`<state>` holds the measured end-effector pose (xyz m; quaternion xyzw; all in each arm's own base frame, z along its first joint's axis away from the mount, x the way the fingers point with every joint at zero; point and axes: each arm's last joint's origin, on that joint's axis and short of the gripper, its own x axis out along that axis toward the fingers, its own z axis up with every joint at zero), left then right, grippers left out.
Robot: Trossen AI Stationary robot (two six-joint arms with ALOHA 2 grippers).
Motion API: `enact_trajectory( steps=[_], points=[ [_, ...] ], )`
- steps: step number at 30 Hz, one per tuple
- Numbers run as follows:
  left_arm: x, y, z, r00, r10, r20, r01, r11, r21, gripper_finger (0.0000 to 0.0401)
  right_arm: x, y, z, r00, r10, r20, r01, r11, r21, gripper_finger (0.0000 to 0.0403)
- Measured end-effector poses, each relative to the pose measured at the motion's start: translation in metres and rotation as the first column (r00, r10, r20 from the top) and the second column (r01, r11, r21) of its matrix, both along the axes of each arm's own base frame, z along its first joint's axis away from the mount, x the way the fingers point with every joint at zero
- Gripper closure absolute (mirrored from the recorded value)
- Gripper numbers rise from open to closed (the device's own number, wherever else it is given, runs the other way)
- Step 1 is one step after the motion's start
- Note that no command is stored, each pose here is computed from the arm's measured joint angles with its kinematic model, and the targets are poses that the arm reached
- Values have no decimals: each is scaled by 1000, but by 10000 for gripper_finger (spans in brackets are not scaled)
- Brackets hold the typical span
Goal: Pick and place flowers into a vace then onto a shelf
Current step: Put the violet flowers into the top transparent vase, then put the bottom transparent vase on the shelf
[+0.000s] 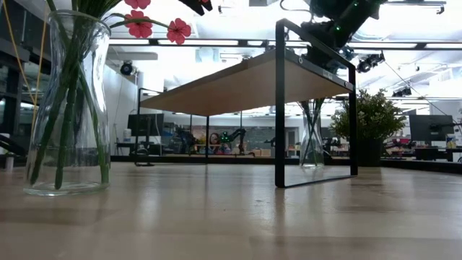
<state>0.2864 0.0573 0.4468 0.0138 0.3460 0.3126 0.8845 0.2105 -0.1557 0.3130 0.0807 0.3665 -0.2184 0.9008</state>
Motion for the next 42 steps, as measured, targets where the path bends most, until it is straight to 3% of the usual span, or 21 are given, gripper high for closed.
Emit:
enact_trajectory(
  steps=[8, 30, 42],
  points=[
    [0, 0, 0, 1000, 0, 0, 0, 1000, 0, 164, -6, 5, 3, 1000, -3, -17, 3, 1000, 6, 304],
    [0, 0, 0, 1000, 0, 0, 0, 1000, 0, 164, -51, 41, 54, 980, -6, 199, 30, 993, -117, 304],
    [-1, 0, -1, 1000, -5, -9, 5, 1000, -11, 164, -73, 78, 90, 894, 148, 424, -35, 965, -262, 304]
  ],
)
